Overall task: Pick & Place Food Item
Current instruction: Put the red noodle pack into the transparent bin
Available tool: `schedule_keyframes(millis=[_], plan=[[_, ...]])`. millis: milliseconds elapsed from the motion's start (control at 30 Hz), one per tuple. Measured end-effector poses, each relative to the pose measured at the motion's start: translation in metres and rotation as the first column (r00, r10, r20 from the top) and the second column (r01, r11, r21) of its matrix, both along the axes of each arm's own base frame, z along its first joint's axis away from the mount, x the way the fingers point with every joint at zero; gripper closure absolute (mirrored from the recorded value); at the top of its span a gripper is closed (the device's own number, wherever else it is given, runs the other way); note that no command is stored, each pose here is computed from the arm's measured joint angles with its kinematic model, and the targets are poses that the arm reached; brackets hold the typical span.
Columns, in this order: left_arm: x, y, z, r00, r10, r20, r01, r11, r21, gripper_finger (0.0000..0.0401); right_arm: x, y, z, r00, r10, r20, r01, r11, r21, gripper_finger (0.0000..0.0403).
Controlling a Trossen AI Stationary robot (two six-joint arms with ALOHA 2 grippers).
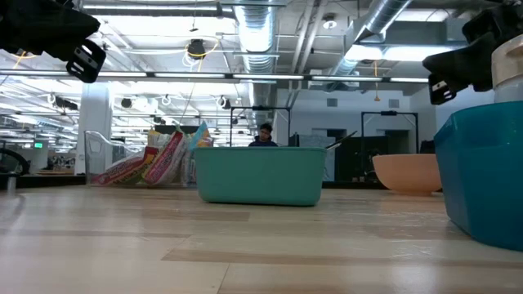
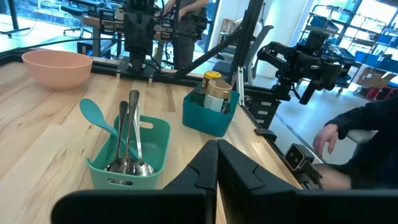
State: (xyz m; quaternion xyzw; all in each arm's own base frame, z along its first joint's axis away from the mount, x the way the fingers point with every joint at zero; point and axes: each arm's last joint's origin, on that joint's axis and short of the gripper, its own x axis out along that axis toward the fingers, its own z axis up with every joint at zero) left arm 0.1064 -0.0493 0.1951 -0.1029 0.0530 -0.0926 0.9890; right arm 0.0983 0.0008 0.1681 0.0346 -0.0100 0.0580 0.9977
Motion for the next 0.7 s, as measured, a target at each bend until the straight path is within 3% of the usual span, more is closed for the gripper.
schedule_keyframes(millis=[700], plan=[[0.0,0.0,0.0,1.0,0.0,0.0,0.0,1.0,0.0,0.0401,0.0,0.0,-0.0002,1.0,0.0,0.002,0.0,1.0,-0.019,0.0403]])
